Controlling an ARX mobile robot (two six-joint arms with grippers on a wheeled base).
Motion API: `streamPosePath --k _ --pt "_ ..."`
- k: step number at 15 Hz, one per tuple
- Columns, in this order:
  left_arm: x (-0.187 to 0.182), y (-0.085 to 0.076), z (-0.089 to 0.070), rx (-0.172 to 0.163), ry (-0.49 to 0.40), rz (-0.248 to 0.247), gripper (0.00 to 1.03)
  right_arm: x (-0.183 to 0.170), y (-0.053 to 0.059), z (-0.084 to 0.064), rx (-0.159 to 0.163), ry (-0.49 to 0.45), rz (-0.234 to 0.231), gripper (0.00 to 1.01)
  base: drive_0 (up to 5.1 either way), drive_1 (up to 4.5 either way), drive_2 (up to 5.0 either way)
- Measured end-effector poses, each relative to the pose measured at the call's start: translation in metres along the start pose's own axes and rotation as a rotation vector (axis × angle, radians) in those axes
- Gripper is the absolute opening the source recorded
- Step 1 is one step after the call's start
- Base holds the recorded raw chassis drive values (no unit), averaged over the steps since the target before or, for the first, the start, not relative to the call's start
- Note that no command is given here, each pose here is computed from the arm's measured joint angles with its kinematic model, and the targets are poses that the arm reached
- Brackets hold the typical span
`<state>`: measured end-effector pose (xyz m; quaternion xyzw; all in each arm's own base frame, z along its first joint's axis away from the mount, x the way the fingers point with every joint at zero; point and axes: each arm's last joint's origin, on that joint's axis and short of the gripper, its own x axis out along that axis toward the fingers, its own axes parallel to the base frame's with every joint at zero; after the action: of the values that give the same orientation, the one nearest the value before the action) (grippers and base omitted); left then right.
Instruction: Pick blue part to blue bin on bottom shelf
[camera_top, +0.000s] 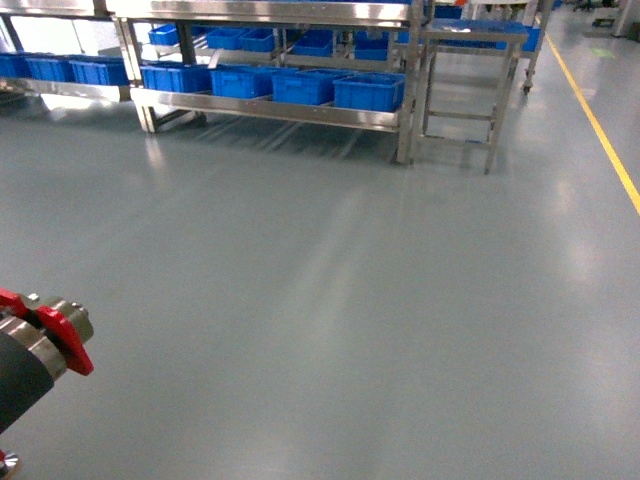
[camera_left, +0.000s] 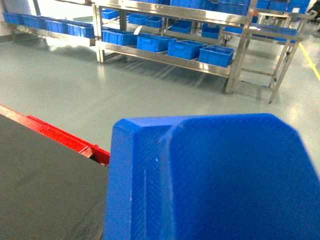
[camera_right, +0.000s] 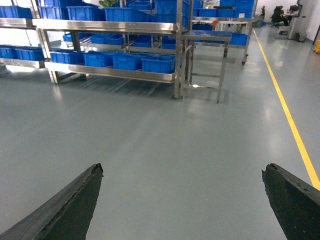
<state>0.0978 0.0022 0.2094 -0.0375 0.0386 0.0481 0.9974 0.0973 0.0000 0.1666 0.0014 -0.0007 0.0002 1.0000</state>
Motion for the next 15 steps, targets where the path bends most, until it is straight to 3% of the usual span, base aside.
streamPosePath --k 15 --pt "0.0 0.0 0.0 0.0 0.0 0.0 0.44 0.0 0.0 0.0 0.0 0.0 0.0 0.98 -1.6 -1.56 -1.6"
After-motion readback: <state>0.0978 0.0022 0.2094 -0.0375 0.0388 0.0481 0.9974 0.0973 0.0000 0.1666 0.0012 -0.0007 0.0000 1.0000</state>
